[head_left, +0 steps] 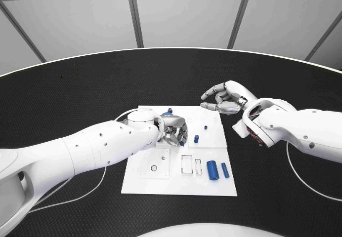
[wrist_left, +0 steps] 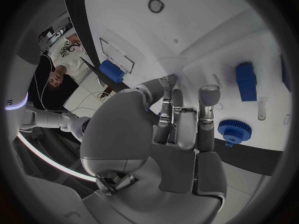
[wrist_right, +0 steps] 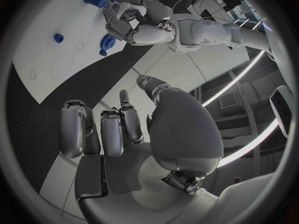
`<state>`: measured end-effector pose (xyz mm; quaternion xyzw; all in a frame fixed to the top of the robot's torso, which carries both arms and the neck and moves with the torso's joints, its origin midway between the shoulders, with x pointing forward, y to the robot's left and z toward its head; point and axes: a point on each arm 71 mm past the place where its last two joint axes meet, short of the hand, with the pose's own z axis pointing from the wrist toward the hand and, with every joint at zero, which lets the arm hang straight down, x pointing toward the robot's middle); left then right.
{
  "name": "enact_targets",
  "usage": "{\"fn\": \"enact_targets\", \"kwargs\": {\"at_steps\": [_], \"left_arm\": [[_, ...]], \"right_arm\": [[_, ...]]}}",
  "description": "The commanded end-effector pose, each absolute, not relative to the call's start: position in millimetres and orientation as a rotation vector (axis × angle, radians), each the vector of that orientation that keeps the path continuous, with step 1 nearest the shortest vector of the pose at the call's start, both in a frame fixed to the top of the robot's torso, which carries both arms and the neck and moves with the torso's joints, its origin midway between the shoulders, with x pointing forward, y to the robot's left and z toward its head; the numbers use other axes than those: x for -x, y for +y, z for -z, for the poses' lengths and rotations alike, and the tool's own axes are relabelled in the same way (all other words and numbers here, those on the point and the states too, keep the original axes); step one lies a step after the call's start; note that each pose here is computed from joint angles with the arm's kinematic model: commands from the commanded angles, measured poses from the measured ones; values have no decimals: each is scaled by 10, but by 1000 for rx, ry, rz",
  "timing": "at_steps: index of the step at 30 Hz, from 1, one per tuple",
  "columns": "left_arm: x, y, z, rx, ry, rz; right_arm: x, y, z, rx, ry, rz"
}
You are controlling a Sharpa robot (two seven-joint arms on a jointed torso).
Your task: Assemble the parts on the task board
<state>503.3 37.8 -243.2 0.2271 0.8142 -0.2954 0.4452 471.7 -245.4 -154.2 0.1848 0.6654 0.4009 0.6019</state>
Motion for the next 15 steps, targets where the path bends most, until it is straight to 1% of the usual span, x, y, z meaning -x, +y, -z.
{"fn": "enact_targets", "kwargs": {"at_steps": [1, 15], "left_arm": [[-5029, 385, 2448, -564, 2018, 728], [-5043, 411, 2451, -549, 1997, 724]], "right_arm": [[-4717, -2455, 1542, -428, 1541, -929], [-4721, -2455, 1543, -428, 1542, -928]]}}
